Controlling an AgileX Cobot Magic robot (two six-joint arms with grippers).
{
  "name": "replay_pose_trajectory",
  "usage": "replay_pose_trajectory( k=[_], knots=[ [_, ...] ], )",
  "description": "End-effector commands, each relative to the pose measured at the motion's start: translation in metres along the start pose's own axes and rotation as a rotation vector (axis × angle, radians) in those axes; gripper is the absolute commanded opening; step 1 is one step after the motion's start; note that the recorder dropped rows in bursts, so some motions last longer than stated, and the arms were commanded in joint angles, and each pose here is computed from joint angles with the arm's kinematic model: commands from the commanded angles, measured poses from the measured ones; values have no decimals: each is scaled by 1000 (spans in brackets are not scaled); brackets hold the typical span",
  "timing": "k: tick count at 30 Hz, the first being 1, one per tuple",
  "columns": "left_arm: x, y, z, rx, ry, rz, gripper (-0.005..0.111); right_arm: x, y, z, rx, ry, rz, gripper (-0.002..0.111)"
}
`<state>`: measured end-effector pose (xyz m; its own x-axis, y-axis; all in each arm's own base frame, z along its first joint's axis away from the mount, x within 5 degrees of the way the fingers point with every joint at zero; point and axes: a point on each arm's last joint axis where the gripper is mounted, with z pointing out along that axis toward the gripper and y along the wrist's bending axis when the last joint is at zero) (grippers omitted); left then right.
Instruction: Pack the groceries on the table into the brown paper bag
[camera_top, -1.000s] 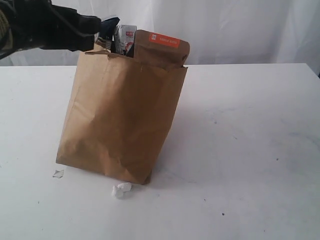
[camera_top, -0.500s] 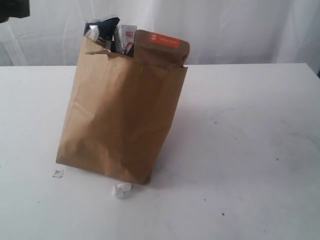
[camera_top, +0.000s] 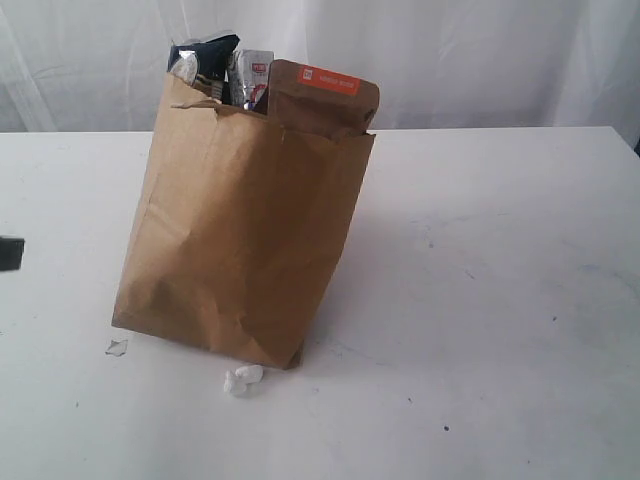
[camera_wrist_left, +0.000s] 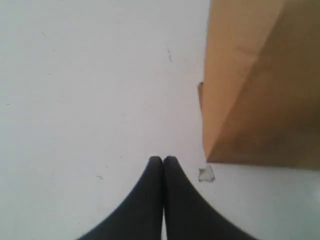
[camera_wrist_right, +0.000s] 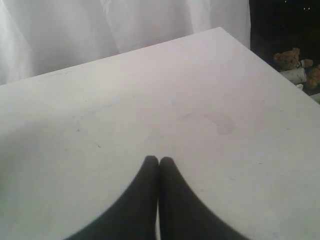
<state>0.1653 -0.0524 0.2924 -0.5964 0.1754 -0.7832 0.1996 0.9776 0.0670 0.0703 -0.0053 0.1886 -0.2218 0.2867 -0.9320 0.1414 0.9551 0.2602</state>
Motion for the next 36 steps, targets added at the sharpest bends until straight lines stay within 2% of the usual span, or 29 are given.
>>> replay_pose_trajectory(
  k=[1,2,4,6,8,10,13,15,16,17,19,21,23,25,27,28,29,30,31,32,33,34,36],
  knots=[
    [25,-16,-11,217,38,208,0,1,0,0,-4,2,1,0],
    [30,-24,-13,314,33,227,0,1,0,0,-4,2,1,0],
    [39,-45,-12,548,10,186,0,1,0,0,-4,2,1,0],
    [48,-61,-4,727,-55,142,0,1,0,0,-4,2,1,0],
    [58,-68,9,787,-188,209,3,1,0,0,-4,2,1,0],
    [69,-74,19,833,-260,396,16,1,0,0,-4,2,1,0],
    [75,-85,16,1006,-251,558,33,1,0,0,-4,2,1,0],
    [80,-89,18,1059,-166,587,38,1,0,0,-4,2,1,0],
    [82,-90,21,1041,-104,570,37,1,0,0,-4,2,1,0],
    [83,-89,26,980,-50,546,36,1,0,0,-4,2,1,0],
    [83,-86,37,810,83,395,28,1,0,0,-4,2,1,0],
    [83,-81,45,649,156,217,18,1,0,0,-4,2,1,0],
    [81,-76,50,513,166,22,10,1,0,0,-4,2,1,0],
    [79,-73,53,437,119,-17,7,1,0,0,-4,2,1,0],
    [76,-72,55,398,40,49,12,1,0,0,-4,2,1,0],
    [74,-76,56,402,-18,157,24,1,0,0,-4,2,1,0],
    [74,-77,57,406,-33,190,32,1,0,0,-4,2,1,0],
    [75,-79,60,408,-6,135,48,1,0,0,-4,2,1,0],
    [78,-80,63,404,16,108,54,1,0,0,-4,2,1,0],
    [84,-80,68,394,55,69,65,1,0,0,-4,2,1,0],
    [86,-80,71,388,60,48,68,1,0,0,-4,2,1,0],
    [89,-81,78,370,60,-36,68,1,0,0,-4,2,1,0],
    [95,-82,89,367,13,-116,64,1,0,0,-4,2,1,0]
  ],
)
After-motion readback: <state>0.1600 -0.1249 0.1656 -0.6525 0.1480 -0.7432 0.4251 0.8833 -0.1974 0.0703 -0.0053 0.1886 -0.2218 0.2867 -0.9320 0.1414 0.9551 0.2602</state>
